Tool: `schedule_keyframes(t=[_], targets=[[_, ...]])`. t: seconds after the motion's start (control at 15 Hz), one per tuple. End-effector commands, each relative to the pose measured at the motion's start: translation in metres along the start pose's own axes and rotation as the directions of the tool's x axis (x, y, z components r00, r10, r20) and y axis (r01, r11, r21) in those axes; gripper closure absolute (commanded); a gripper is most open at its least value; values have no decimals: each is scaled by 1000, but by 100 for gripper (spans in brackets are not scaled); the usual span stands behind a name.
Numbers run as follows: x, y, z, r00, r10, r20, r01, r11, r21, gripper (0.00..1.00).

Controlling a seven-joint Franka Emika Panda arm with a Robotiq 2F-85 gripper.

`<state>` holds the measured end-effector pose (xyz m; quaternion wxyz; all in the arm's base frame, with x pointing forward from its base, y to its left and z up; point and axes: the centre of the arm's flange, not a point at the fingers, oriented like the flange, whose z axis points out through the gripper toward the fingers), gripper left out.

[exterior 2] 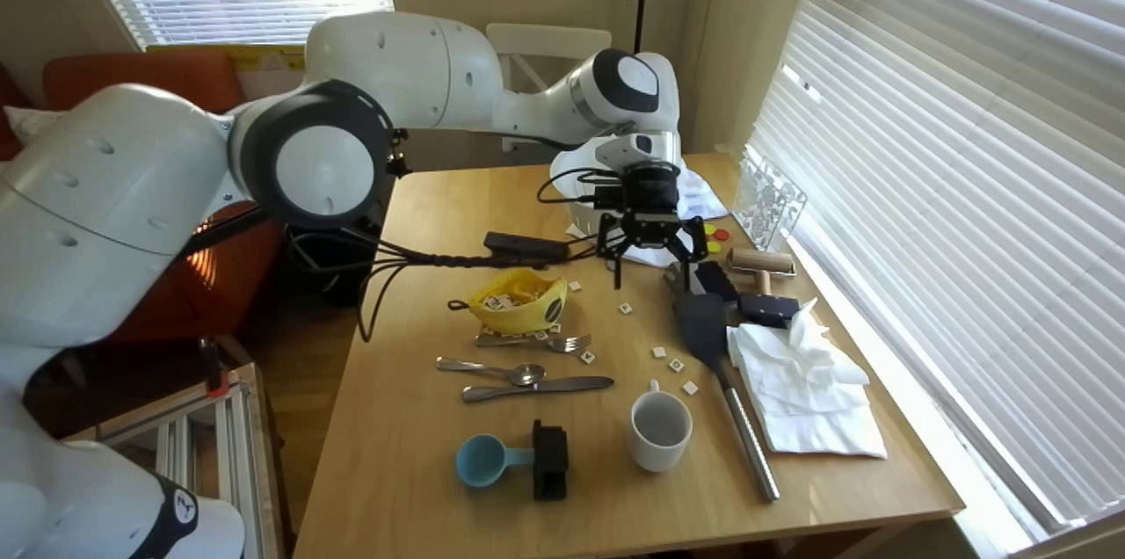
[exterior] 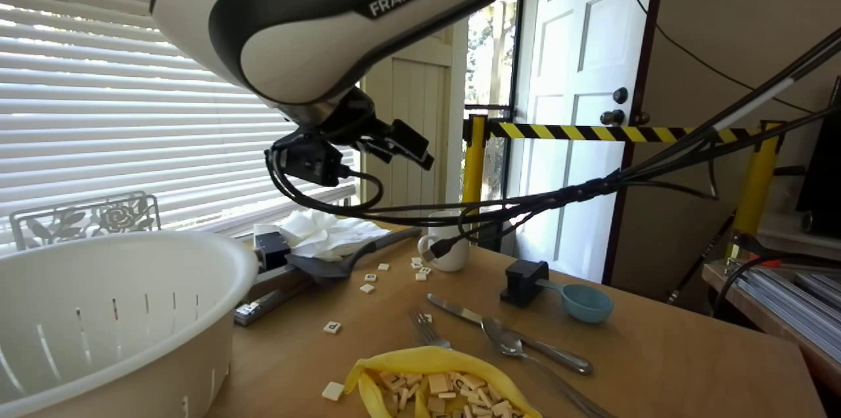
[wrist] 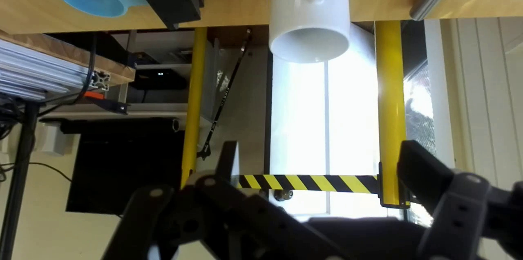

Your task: Pour the tile letters from the cup into the bowl

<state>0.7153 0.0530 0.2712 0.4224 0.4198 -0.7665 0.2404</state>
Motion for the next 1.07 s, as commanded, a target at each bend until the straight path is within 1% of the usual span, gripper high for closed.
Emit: schedule_keyframes(t=[0.0, 0.2, 0.33, 0.4, 0.47, 0.53, 0.6, 1.0], targets=[[36, 56, 39, 999, -35, -39, 38, 996, 84, 0], [38, 60, 43, 996, -59, -73, 70, 984, 166, 0], [37, 61, 48, 989, -94, -115, 122, 956, 267, 0], [35, 62, 49, 987, -102, -123, 136, 941, 309, 0], [33, 62, 51, 986, -109, -126, 147, 923, 355, 0], [32, 62, 52, 988, -112, -110, 146, 910, 387, 0], [-3, 15, 7, 985, -110, -136, 148, 937, 316, 0], [-6, 18, 9, 984, -125, -127, 159, 939, 304, 0]])
